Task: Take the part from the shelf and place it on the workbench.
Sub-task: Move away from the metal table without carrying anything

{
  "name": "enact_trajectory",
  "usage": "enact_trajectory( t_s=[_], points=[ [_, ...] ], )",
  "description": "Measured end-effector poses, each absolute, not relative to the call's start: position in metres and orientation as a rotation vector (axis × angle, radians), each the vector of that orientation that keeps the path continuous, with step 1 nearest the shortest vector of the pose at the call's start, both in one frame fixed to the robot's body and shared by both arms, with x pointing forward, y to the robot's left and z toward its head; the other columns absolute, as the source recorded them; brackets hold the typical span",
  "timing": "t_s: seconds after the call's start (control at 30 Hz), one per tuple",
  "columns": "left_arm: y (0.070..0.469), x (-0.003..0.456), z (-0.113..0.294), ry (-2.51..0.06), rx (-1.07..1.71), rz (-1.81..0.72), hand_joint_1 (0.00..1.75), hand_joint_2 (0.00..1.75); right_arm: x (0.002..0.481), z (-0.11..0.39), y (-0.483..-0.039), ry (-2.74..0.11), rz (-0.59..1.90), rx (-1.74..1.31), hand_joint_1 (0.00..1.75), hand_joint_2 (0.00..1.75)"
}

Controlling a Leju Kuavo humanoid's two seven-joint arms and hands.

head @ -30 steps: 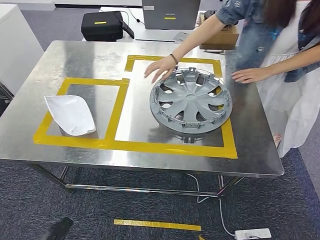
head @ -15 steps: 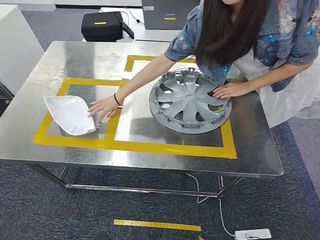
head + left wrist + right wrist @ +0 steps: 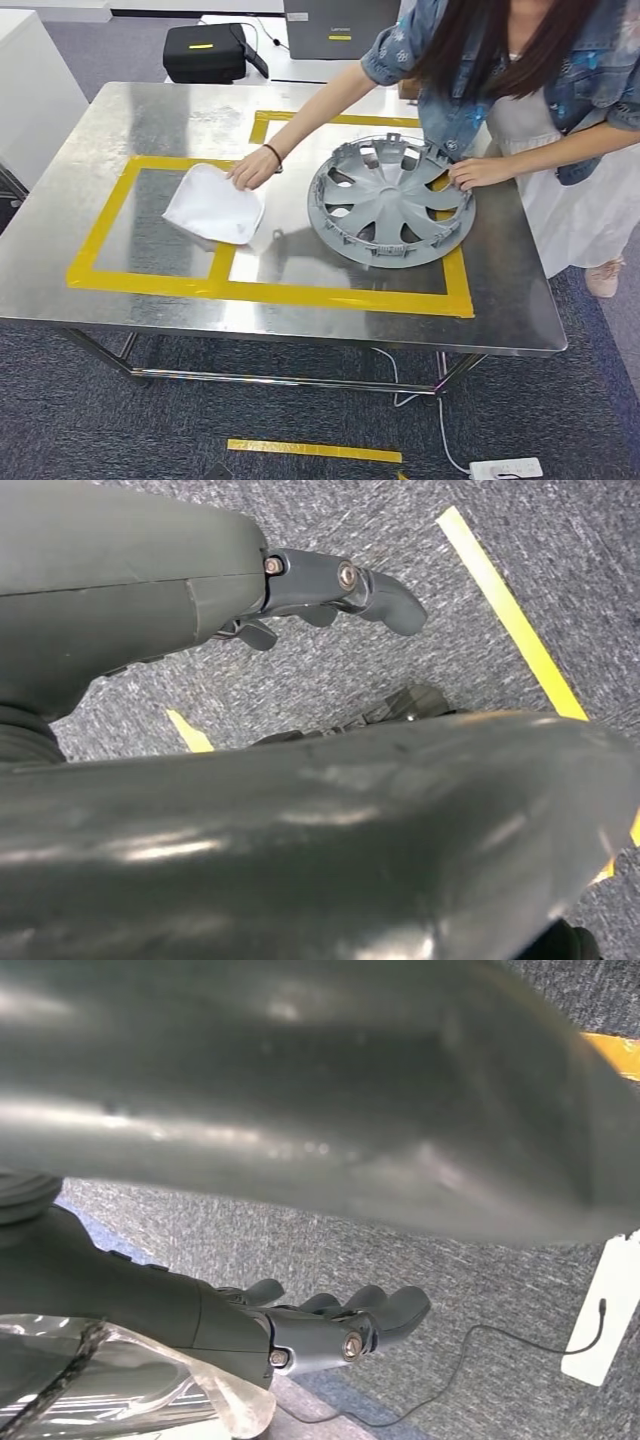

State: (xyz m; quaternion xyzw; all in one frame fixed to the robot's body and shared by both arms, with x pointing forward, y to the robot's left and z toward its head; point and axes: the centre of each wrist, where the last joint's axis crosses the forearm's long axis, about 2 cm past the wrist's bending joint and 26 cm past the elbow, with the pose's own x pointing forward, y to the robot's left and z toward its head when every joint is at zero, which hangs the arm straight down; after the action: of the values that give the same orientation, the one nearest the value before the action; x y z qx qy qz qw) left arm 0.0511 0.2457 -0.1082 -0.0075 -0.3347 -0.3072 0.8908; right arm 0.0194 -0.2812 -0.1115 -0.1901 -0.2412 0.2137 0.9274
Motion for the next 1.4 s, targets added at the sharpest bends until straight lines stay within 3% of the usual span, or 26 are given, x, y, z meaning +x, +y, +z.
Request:
enact_trajectory(
  t_s=[1.4],
  points=[
    [0.2464, 0.0513, -0.1083, -0.669, -0.027, -0.607, 0.0, 0.0, 0.0195, -0.1115, -0.2787, -0.483, 0.449, -0.379, 0.0, 0.0]
  ],
)
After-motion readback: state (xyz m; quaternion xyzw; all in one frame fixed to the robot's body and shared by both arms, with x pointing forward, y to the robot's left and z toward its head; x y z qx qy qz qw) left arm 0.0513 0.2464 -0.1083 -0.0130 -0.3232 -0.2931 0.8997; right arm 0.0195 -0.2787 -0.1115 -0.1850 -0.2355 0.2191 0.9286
